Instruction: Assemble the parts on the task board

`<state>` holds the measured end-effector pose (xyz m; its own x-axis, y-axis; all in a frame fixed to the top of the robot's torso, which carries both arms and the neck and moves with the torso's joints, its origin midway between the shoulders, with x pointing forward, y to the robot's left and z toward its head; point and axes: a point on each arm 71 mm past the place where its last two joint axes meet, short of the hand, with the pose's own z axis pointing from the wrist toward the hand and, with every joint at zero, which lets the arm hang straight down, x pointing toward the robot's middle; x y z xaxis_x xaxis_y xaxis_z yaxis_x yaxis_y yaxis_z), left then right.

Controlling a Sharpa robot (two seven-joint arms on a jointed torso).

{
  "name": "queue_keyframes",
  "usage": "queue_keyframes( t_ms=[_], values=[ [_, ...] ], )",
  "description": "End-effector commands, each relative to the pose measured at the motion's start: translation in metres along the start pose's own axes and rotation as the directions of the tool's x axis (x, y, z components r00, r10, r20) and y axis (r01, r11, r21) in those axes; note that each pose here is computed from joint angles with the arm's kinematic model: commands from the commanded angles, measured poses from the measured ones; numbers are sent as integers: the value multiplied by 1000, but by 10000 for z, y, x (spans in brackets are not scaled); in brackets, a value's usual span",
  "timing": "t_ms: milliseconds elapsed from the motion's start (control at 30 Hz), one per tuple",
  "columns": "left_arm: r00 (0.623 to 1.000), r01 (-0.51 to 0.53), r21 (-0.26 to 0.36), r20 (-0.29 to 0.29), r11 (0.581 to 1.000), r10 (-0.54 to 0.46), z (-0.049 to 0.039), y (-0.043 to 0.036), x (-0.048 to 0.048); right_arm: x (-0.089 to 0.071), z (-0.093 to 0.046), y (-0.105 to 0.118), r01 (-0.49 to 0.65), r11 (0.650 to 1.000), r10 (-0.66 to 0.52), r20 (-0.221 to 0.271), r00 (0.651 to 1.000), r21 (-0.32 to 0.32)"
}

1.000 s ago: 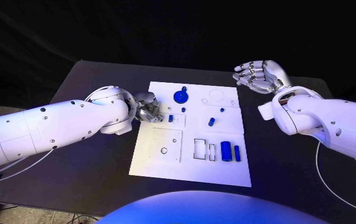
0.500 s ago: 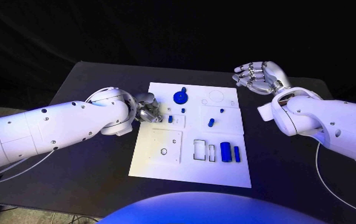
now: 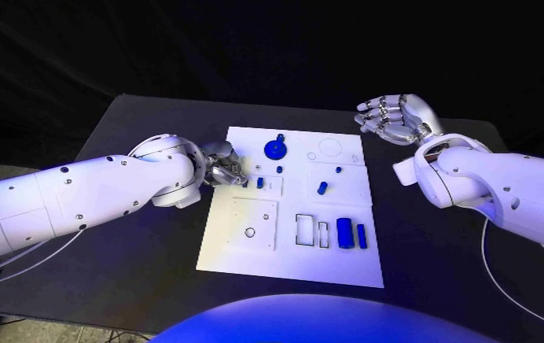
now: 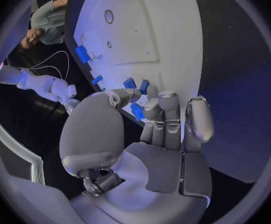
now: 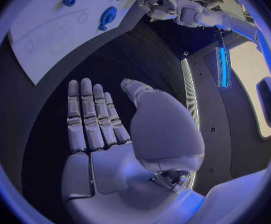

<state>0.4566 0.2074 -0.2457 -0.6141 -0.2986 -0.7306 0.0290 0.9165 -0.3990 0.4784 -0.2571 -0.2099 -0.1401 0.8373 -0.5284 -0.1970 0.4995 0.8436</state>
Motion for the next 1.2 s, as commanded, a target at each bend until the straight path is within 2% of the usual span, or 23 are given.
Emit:
queue_keyframes(
  t_ms=[33, 533, 833, 967, 1100, 1200],
  values=[
    [1000, 24, -8, 2, 1000, -24, 1, 8, 2, 12, -3, 8, -2, 1000, 2, -12, 1000, -12],
    [999, 32, -18, 3, 999, -32, 4, 35, -7, 14, -4, 0, -7, 1000, 7, -17, 1000, -4],
    [998, 66, -9, 22, 998, -66, -22, 51, -47, 8, -8, -6, -9, 1000, 8, -17, 1000, -1],
    [989, 139, 33, 55, 990, -140, -40, 32, -124, 8, -7, -7, -9, 1000, 9, -16, 1000, -1],
    [974, 199, 127, 80, 972, -210, -46, -30, -231, 12, -5, -9, -9, 1000, 9, -17, 1000, -1],
    [971, 198, 190, 95, 962, -218, -42, -89, -291, 12, -5, -11, -9, 1000, 9, -18, 1000, 0]
  ],
)
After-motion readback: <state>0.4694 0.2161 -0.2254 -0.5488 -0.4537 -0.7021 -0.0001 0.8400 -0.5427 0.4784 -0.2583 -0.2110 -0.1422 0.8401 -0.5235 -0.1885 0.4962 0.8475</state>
